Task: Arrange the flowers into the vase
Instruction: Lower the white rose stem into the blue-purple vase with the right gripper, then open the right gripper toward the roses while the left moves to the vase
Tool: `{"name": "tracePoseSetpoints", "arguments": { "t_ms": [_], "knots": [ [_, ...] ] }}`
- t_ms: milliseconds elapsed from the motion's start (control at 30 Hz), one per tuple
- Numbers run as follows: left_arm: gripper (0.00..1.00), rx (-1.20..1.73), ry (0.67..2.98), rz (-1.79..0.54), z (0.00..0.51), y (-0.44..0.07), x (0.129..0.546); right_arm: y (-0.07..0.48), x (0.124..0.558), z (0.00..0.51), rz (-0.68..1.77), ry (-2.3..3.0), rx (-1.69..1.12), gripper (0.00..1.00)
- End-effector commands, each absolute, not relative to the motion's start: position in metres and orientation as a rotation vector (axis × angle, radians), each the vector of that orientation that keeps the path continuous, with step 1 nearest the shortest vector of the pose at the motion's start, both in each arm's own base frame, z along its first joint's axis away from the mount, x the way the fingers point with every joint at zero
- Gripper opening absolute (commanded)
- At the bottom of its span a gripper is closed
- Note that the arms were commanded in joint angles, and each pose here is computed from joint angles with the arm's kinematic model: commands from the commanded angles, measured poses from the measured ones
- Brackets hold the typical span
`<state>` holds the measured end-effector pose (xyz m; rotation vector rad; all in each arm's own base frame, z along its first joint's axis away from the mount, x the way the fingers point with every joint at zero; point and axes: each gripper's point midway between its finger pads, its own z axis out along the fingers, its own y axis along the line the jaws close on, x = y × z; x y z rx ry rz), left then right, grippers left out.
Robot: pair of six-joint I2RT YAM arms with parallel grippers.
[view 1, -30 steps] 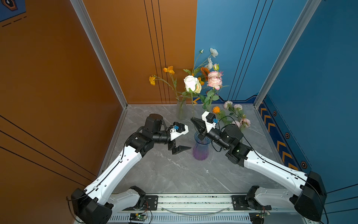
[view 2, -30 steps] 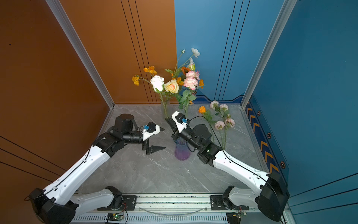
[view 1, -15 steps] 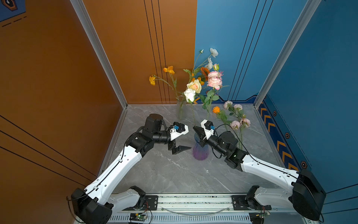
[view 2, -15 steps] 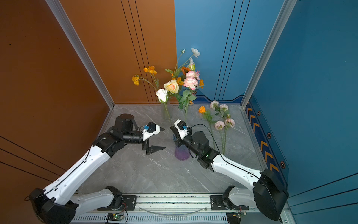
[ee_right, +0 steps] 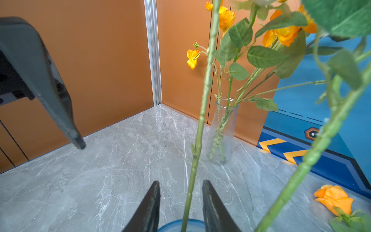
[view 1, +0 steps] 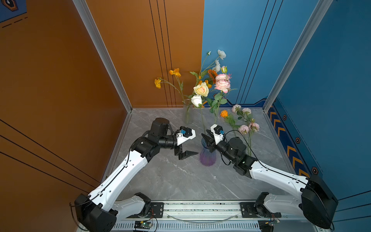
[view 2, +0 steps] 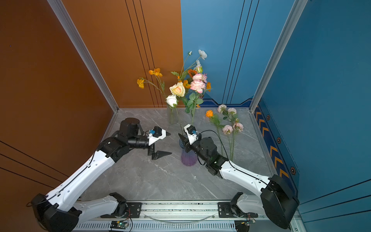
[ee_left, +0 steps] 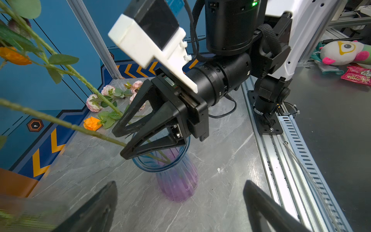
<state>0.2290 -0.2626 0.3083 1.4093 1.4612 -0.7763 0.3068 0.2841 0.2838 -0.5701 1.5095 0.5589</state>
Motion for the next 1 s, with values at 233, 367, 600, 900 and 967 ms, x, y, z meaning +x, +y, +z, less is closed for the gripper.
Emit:
{"name": "tracePoseSetpoints", "arguments": {
  "t_ms": [233,367,600,900,967],
  "knots": [
    [0.98,1.447,1.449,-0.801,0.302,-0.268,0.222,0.230,0.291,0.314,0.459,1.534,-0.413,0.57],
    [0.98,1.476,1.426,-0.803,0.301,-0.278,0.214,0.172,0.292,0.313,0.302,1.597,-0.220,0.57],
    [0.98,1.472,1.395,-0.652,0.289,-0.299,0.213,0.070,0.341,0.218,0.194,2.124,0.236,0.61],
    [0.98,1.323,1.473,-0.410,0.267,-0.347,0.225,0.048,0.378,0.120,0.148,2.506,0.249,0.63],
    [0.98,1.325,1.487,-0.394,0.262,-0.355,0.221,0.041,0.387,0.102,0.165,2.564,0.259,0.61]
  ]
}}
